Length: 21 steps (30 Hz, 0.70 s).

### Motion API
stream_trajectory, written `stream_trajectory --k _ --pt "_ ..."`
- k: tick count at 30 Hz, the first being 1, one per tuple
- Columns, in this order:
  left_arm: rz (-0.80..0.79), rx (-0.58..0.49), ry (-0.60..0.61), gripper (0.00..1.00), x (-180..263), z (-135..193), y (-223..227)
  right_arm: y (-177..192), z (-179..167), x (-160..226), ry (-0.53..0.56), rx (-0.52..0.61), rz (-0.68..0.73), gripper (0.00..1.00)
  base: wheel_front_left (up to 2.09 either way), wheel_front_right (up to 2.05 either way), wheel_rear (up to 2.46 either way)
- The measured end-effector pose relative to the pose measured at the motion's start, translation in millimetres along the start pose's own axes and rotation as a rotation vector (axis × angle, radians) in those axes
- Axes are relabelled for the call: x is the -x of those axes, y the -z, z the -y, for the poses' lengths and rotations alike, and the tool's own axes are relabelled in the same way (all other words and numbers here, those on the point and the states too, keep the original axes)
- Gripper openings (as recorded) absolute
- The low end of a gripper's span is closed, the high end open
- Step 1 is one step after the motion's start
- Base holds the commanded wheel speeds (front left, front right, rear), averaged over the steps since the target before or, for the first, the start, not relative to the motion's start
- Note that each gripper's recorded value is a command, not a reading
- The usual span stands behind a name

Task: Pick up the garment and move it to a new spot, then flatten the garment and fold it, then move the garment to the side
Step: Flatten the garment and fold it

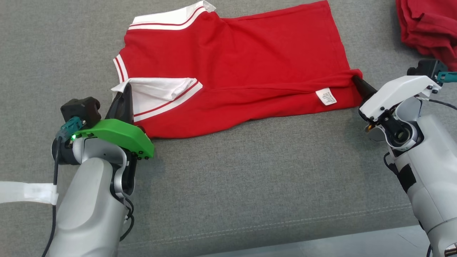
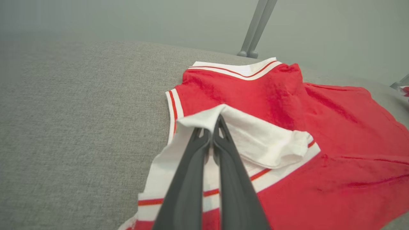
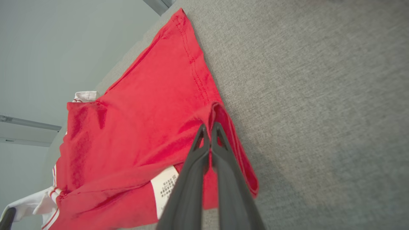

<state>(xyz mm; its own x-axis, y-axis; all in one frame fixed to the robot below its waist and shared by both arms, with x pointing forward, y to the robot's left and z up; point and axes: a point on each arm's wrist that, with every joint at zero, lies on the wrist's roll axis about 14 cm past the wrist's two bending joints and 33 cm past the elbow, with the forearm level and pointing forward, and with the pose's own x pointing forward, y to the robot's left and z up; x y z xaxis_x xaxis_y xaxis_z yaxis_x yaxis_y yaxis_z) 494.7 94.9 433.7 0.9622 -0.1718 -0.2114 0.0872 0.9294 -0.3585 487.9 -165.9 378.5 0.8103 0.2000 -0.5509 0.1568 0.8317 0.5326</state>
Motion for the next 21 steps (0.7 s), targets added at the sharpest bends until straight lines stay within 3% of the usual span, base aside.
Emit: stream_trajectory --k 1,3,4,5,6,7,21 --pt "-0.003 -0.001 -0.004 0.0 -2 -1 1 0 0 -1 0.002 0.004 -0.003 0.0 0.0 0.0 0.0" --pt "-0.004 -0.004 -0.01 0.0 -5 -3 0 -1 -2 -4 0.0 0.006 -0.001 0.26 0.0 0.0 0.0" --pt "-0.002 -0.004 -0.013 0.14 -7 -4 0 -3 -3 -5 -0.003 0.009 0.003 0.45 0.0 0.0 0.0" --pt "-0.005 -0.005 -0.021 0.39 -8 -6 0 -6 -6 -6 -0.009 0.012 0.016 0.74 0.0 0.0 0.0" --pt "-0.004 -0.005 -0.028 0.51 -9 -8 0 -10 -9 -7 -0.017 0.013 0.031 1.0 0.0 0.0 0.0" --pt "-0.001 -0.005 -0.035 0.98 -10 -10 0 -13 -12 -8 -0.025 0.012 0.046 1.0 0.0 0.0 0.0" --pt "0.065 -0.006 -0.077 1.0 -13 -22 -12 -51 -8 -2 -0.024 0.032 0.223 1.0 0.0 0.0 0.0"
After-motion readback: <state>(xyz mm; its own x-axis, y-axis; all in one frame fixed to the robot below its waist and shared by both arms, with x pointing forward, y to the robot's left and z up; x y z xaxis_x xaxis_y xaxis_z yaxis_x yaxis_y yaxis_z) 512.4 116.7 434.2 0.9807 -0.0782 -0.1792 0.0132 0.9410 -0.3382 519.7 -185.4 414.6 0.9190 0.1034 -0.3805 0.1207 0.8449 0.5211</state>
